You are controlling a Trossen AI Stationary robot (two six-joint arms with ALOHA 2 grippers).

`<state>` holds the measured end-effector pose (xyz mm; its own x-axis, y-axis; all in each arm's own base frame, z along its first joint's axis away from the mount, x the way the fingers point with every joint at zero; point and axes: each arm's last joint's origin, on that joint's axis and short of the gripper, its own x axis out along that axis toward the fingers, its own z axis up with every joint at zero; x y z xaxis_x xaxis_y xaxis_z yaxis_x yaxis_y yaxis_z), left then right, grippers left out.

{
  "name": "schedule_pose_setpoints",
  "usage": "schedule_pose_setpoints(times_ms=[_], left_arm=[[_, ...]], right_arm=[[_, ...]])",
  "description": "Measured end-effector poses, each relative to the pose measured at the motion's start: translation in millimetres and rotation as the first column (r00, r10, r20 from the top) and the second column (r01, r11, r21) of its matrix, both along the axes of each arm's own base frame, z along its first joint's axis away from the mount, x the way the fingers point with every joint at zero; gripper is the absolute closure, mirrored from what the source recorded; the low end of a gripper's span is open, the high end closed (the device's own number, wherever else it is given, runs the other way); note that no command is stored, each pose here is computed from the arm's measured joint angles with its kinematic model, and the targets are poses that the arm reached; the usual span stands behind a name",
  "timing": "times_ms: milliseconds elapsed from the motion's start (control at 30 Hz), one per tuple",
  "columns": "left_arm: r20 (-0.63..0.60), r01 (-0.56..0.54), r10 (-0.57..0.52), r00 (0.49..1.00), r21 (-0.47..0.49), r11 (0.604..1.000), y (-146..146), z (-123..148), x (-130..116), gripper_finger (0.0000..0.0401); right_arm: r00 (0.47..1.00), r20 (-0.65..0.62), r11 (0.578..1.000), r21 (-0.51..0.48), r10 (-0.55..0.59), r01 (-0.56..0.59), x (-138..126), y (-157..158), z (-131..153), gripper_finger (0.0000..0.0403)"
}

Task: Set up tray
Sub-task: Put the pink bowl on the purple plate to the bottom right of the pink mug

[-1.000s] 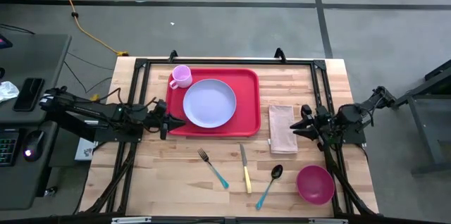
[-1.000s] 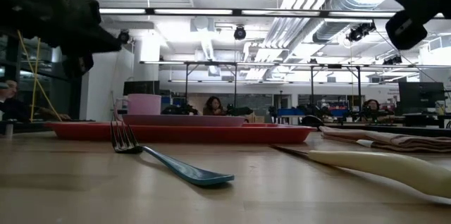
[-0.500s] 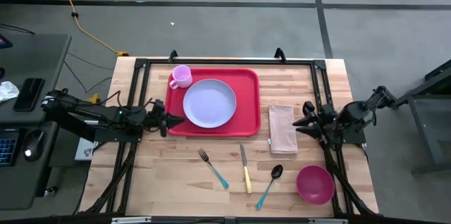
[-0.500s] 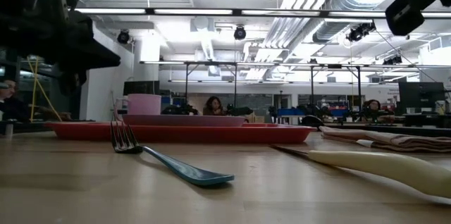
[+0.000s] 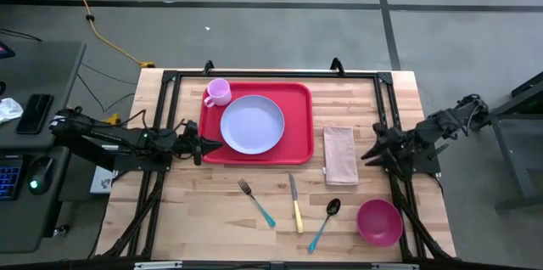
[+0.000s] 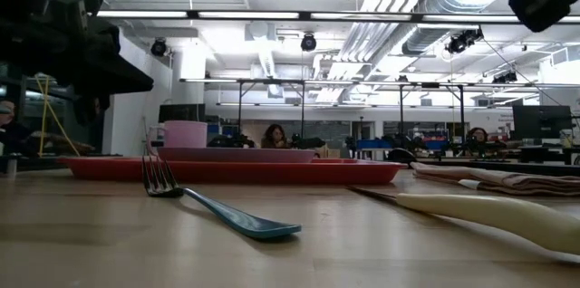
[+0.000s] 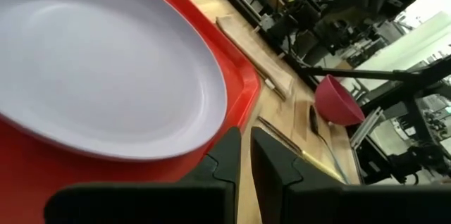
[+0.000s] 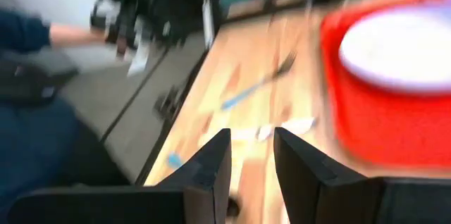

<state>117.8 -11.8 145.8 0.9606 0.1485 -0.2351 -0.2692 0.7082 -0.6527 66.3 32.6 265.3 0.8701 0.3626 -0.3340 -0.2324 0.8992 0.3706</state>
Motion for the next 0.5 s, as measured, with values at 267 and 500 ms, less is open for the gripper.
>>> schedule_pose_setpoints(times_ms=[267, 500], left_arm=[[-0.014, 0.000, 0.000, 1.000, 0.002, 1.000, 0, -2, 0, 0.0336], [-0.049, 0.023, -0.023, 0.999, -0.002, 1.000, 0, -5, -1, 0.0336]], right_arm=[[0.943, -0.278, 0.983, 0.079, 0.183, -0.168, 8, 12, 5, 0.0316], [0.855, -0.419, 0.952, 0.136, 0.306, -0.274, 21, 25, -1, 0.0316]])
